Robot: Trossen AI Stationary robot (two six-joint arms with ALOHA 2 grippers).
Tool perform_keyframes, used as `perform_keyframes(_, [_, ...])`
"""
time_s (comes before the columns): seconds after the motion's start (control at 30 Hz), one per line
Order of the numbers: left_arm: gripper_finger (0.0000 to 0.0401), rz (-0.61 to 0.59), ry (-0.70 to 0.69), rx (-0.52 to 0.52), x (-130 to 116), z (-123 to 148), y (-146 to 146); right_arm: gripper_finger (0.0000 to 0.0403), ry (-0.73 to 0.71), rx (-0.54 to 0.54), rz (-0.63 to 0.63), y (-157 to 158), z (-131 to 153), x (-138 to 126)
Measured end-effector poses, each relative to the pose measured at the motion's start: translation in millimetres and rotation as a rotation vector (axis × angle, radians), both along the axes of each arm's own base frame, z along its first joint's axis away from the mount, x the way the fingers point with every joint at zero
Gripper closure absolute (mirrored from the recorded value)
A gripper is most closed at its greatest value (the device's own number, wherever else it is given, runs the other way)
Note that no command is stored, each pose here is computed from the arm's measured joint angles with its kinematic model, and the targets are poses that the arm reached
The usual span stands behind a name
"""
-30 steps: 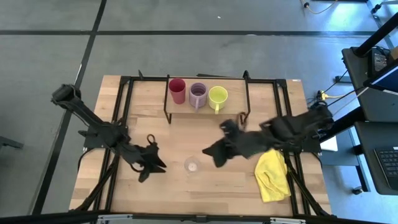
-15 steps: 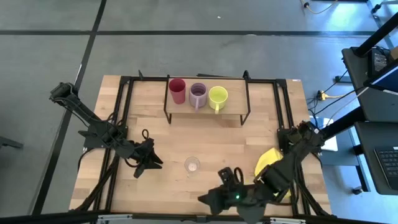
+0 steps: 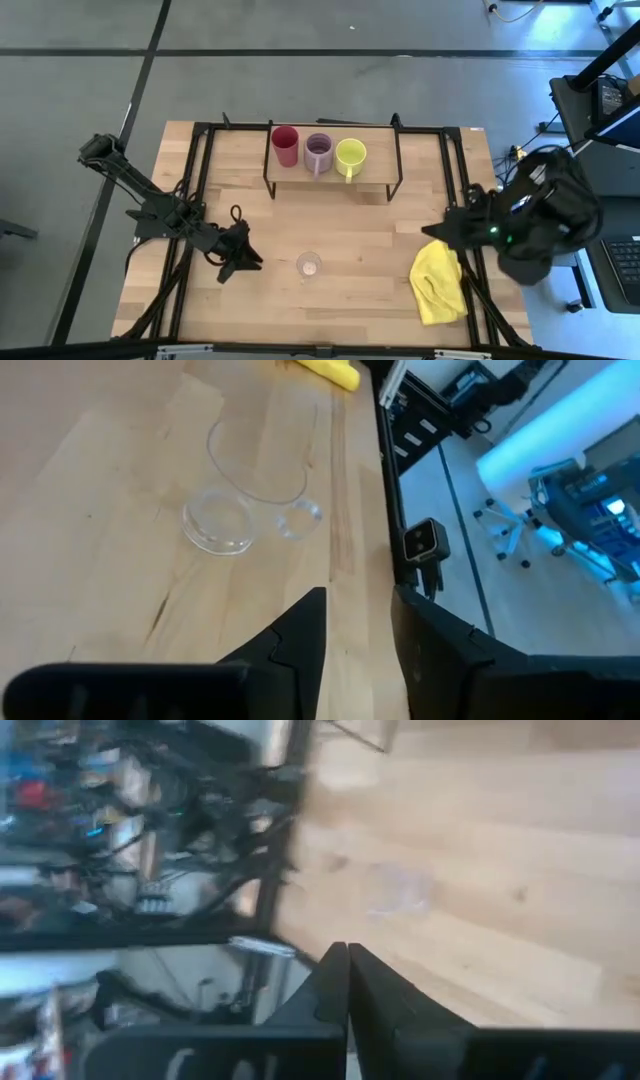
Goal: Stack small to large cups/mugs on shelf
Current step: Put the transparent mug on the shelf
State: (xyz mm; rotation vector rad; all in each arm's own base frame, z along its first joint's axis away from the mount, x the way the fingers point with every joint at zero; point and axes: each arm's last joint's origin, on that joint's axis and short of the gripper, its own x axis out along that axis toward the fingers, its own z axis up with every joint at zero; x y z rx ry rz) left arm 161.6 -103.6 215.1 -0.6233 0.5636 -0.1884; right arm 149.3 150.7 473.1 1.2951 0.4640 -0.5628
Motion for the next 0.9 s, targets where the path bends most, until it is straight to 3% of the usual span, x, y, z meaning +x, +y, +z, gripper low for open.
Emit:
perform_keyframes(0.1, [0.0291,0.036,0.002,-0.011,0.4,0.0,0.7,0.0397,-0.006,-0.026,0.040,-14.7,-9.4,-15.6])
perform_keyframes(0.2, [0.0291,0.059,-0.008,-0.015,1.2,0.8,1.6,0.0397,0.144,-0.003,0.003,-27.8,-50.5,-29.0])
perform_keyframes(0.23, [0.0291,0.063,-0.009,-0.017,1.6,1.0,2.1,0.0397,0.129,0.037,0.011,-26.3,-66.2,-28.9])
perform_keyframes(0.4, [0.0291,0.101,0.000,-0.038,4.2,0.8,6.4,0.0398,-0.303,0.290,0.131,-11.7,-127.1,-21.2])
perform_keyframes(0.5, [0.0291,0.127,0.008,-0.053,6.1,0.5,9.9,0.0398,-0.419,0.246,0.069,-15.7,-171.3,-15.7])
perform_keyframes(0.63, [0.0291,0.140,0.023,-0.081,8.4,0.2,14.0,0.0397,-0.473,0.245,0.011,-22.9,-205.8,1.3])
perform_keyframes(0.73, [0.0291,0.140,0.035,-0.097,9.4,-0.1,15.9,0.0397,-0.471,0.245,0.076,-19.9,-217.6,28.9])
perform_keyframes(0.83, [0.0291,0.155,0.039,-0.103,10.4,-0.4,18.0,0.0396,-0.484,0.198,0.183,-14.3,-202.3,60.9])
perform_keyframes(0.9, [0.0291,0.163,0.040,-0.103,11.1,-0.5,19.5,0.0396,-0.412,0.105,0.278,-11.5,-195.3,78.7])
